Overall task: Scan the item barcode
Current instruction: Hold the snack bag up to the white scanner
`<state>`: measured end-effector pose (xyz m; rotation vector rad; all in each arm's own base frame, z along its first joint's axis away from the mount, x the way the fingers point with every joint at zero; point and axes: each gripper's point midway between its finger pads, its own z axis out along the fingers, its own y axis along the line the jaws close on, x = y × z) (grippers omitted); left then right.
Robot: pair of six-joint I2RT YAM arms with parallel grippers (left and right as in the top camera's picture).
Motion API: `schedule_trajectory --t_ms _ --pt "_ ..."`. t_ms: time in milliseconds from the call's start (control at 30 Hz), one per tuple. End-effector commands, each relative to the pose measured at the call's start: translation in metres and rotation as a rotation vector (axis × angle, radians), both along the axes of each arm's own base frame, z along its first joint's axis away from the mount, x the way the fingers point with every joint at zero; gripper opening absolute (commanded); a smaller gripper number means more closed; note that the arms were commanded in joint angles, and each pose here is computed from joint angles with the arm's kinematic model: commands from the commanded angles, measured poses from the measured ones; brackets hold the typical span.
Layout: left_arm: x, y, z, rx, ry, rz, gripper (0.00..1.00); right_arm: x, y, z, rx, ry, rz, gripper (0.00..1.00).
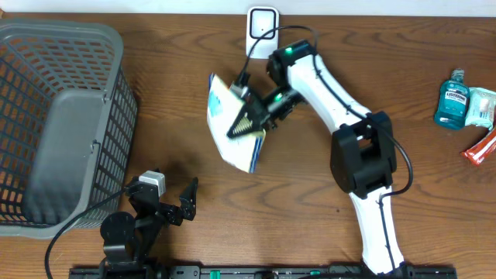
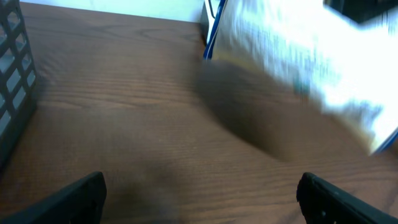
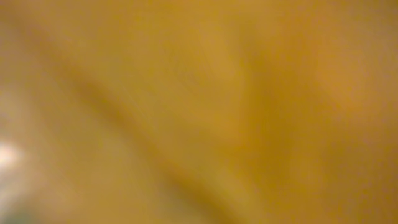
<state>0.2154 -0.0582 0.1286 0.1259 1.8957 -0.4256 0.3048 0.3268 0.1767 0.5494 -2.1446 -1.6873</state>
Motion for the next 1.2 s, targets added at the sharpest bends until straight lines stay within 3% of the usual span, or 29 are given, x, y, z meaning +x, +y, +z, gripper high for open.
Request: schedule_trajectory --t_ms 0,133,467,600,800,1000,1167 --pt "-0.001 0.001 -0.01 0.014 0.024 -0.002 0.98 0.021 0.006 0.04 0.105 0.271 -0.141 0.01" --pt "-0.001 0.001 -0.01 0.014 0.024 -0.001 0.98 0.024 0.003 0.04 0.041 0.395 -0.166 0.01" --pt "-0.001 0.001 -0.01 0.014 0.024 -0.002 0.98 0.024 0.003 0.04 0.05 0.376 -0.163 0.01" --pt "-0.001 0.001 -0.01 0.014 0.024 -0.002 0.98 0.023 0.001 0.019 0.104 0.036 -0.086 0.01" --pt "-0.001 0.001 -0.01 0.014 0.024 -0.002 0.98 0.03 -0.022 -0.06 -0.199 -0.374 0.107 0.01" --pt "-0.001 0.001 -0.01 0.014 0.024 -0.001 0.98 0.078 -0.012 -0.086 -0.235 -0.747 0.139 0.01" --pt "-0.001 0.001 -0.01 0.014 0.024 -0.001 0.98 0.153 -0.001 -0.084 -0.276 -1.105 0.042 0.01"
